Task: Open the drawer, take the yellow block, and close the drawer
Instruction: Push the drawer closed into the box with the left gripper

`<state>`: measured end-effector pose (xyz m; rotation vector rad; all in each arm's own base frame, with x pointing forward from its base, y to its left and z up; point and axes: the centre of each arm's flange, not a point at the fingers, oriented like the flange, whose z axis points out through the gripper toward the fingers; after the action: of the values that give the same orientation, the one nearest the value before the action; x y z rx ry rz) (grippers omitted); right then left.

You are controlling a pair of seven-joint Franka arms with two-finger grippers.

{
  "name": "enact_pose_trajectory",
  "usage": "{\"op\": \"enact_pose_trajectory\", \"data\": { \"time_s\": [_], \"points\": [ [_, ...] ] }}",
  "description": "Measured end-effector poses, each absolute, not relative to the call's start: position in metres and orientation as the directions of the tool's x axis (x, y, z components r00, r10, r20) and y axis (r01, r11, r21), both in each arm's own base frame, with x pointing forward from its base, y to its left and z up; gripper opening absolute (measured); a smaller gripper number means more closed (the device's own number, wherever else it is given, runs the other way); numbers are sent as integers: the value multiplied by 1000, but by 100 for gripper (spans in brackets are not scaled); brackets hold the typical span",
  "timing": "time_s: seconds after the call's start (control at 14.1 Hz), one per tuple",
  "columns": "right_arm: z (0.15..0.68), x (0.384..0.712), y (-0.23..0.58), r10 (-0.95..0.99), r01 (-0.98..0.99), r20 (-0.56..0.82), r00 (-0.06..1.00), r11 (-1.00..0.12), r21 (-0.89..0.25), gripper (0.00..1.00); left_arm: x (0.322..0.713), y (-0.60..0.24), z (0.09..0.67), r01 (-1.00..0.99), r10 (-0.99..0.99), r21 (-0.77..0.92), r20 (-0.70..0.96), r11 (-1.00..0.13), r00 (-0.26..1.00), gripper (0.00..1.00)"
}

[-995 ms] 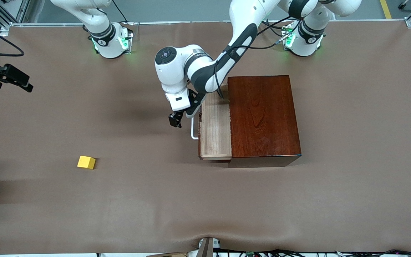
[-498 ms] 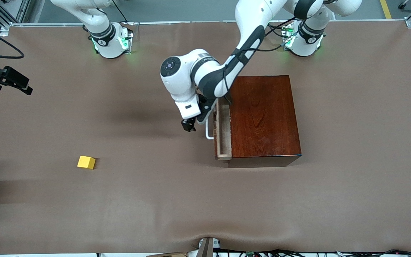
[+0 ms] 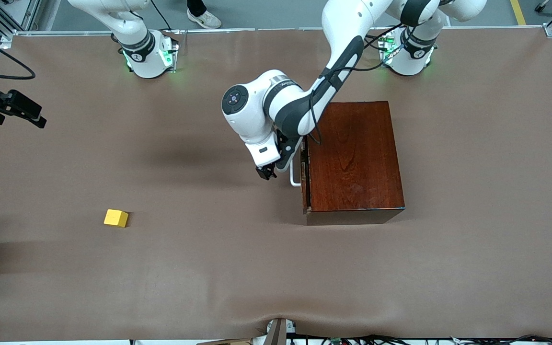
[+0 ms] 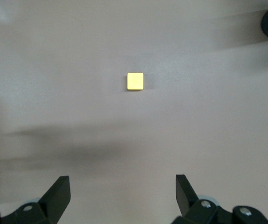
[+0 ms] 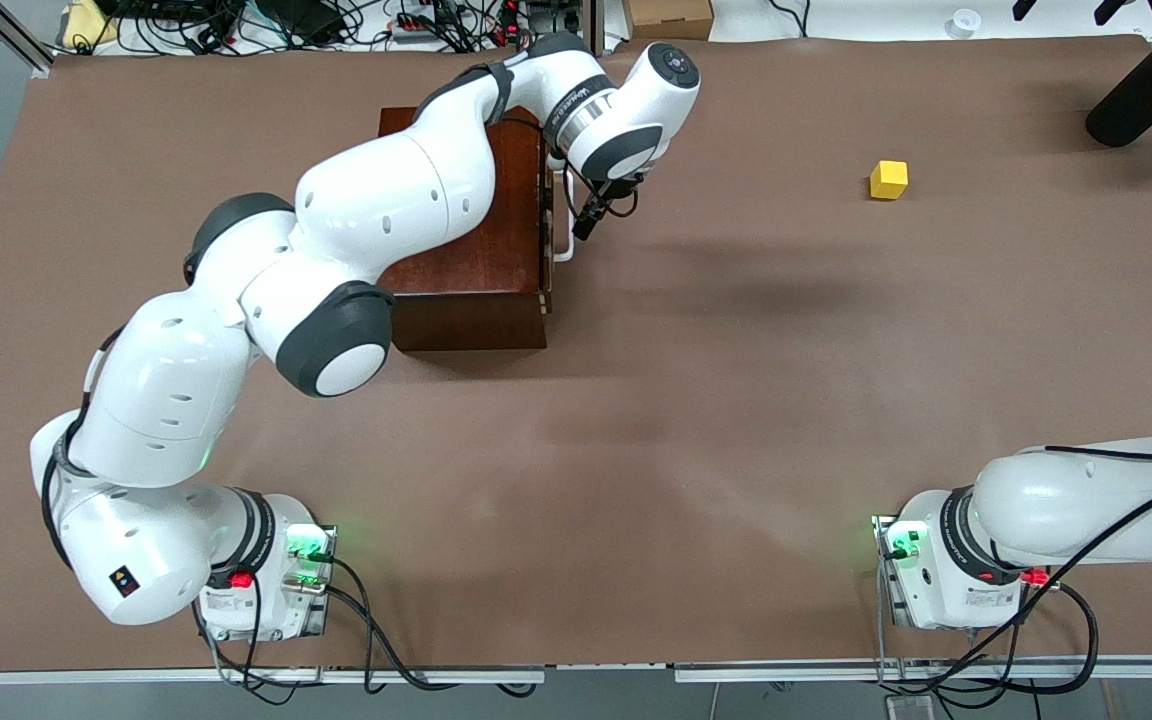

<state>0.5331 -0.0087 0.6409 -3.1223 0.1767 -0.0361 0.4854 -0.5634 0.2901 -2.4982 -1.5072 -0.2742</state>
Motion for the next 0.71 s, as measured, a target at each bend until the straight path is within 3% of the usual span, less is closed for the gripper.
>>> {"op": "enact_pose_trajectory", "data": {
  "time_s": [0.71],
  "points": [
    [631,537,-10,-125,-125,6,992,-992,-15,100,487,-554,296,880,835,-123,279,-459,475,100]
  ]
}}
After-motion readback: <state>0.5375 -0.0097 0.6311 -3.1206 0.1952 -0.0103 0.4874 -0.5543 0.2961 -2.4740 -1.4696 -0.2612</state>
